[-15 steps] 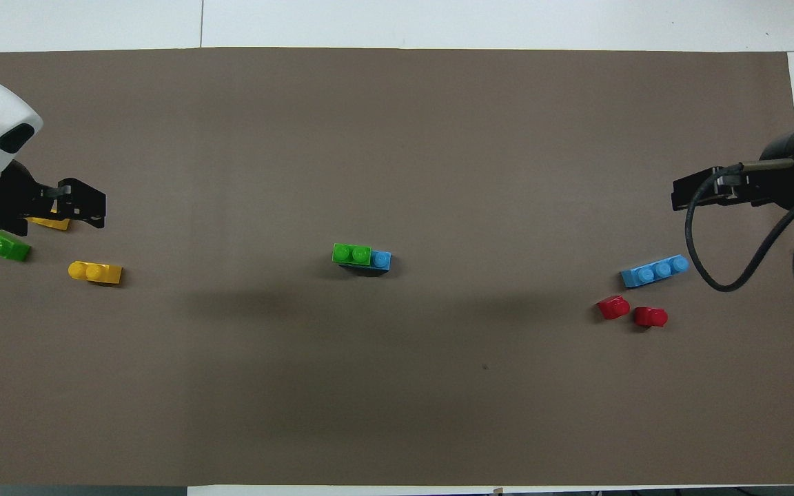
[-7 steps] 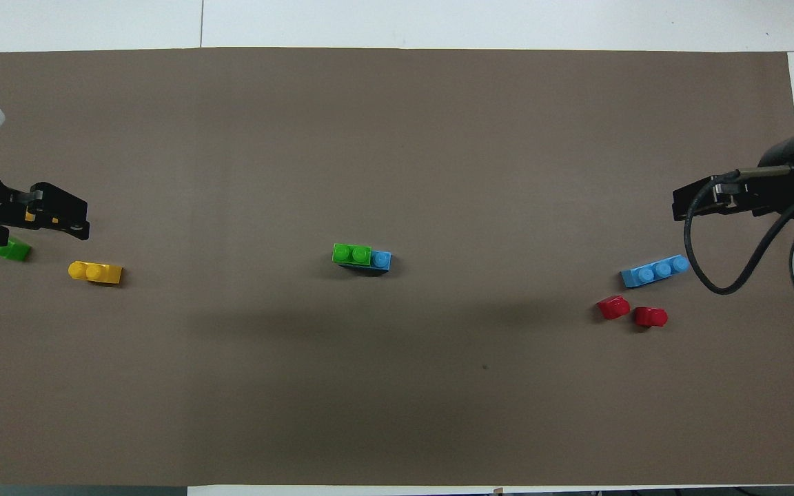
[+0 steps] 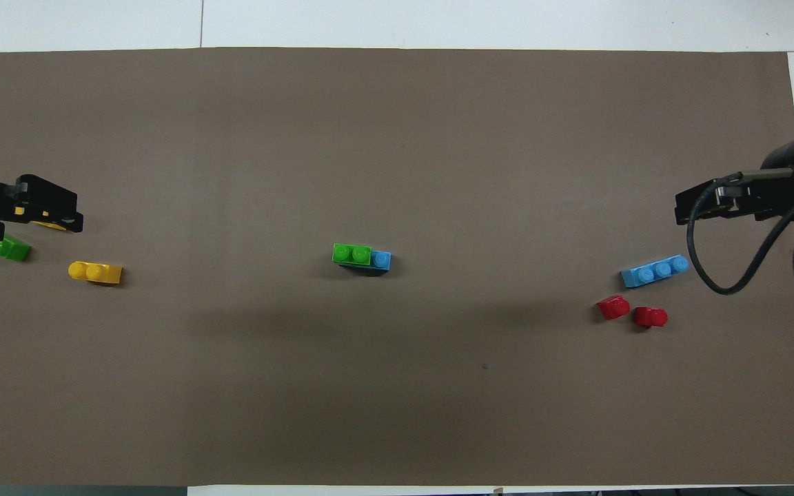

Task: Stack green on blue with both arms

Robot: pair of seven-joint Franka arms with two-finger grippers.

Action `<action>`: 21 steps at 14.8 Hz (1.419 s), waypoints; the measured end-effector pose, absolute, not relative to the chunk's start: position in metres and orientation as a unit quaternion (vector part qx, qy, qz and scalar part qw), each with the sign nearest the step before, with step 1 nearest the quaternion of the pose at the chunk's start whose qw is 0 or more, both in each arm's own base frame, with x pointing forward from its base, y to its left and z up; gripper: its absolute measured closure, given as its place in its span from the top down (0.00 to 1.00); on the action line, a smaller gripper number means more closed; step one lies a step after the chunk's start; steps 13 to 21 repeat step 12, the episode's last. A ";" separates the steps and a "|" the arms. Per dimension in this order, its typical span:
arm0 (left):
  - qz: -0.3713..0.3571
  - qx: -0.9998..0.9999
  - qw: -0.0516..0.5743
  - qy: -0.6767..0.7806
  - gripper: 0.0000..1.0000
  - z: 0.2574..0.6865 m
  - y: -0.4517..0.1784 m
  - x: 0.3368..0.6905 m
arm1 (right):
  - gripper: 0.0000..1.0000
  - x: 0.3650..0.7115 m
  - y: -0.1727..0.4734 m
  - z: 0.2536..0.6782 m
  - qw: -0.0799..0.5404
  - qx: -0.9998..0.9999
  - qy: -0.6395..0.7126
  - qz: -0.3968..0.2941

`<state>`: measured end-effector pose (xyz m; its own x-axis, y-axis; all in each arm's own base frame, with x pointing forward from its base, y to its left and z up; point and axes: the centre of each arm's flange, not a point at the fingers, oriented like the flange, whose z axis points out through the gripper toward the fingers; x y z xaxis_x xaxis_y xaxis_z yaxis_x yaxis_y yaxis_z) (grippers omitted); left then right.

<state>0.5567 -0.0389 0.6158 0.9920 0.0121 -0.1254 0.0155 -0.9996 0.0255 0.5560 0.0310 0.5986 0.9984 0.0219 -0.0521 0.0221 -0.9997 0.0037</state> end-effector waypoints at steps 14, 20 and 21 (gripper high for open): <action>-0.041 0.999 0.016 -0.018 1.00 0.631 -0.040 0.559 | 1.00 0.556 0.029 0.599 0.002 1.000 0.009 -0.026; -0.041 0.999 0.016 -0.018 1.00 0.631 -0.040 0.559 | 1.00 0.556 0.029 0.599 0.002 1.000 0.009 -0.026; -0.041 0.999 0.016 -0.018 1.00 0.631 -0.040 0.559 | 1.00 0.556 0.029 0.599 0.002 1.000 0.009 -0.026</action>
